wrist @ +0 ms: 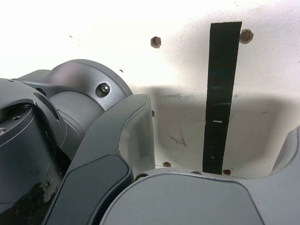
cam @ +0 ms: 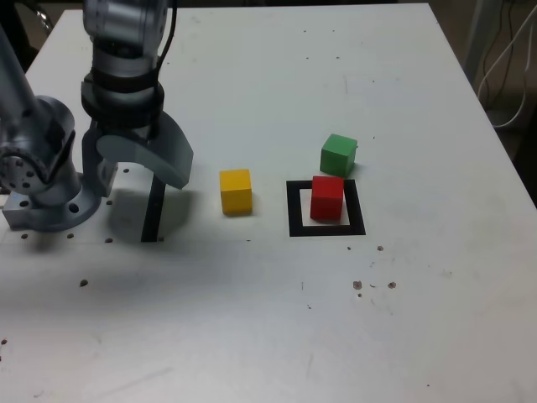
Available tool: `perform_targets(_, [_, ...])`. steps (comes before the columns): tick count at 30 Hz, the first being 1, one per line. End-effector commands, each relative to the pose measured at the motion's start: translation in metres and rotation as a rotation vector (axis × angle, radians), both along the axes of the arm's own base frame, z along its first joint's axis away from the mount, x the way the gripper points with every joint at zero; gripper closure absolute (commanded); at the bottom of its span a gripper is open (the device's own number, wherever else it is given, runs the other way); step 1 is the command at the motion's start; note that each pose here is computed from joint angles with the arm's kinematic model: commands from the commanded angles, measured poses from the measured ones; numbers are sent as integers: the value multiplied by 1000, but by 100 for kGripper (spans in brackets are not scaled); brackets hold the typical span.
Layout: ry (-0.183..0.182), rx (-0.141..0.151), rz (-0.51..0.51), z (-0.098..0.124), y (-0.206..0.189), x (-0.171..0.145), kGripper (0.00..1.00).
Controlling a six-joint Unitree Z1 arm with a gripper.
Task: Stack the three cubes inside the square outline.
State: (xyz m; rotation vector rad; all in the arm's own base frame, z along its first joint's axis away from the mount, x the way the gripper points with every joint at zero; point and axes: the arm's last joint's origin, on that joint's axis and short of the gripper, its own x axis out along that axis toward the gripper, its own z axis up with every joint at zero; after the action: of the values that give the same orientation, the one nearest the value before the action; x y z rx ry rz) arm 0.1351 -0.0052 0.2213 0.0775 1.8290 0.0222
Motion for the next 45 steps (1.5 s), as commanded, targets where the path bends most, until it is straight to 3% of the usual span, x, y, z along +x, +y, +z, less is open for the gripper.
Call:
perform_targets(1, [2,2,-4,-1,0,1,2])
perform_targets(12, [1,2,-4,1,0,1,2])
perform_targets(19, [-1,3,-4,15,0,8,3])
perform_targets(28, [-86,-6,-45,35,-9,32,3])
perform_targets(32, [-103,-8,-74,38,-17,51,3])
perform_targets(45, [-59,12,-96,14,-25,100,3])
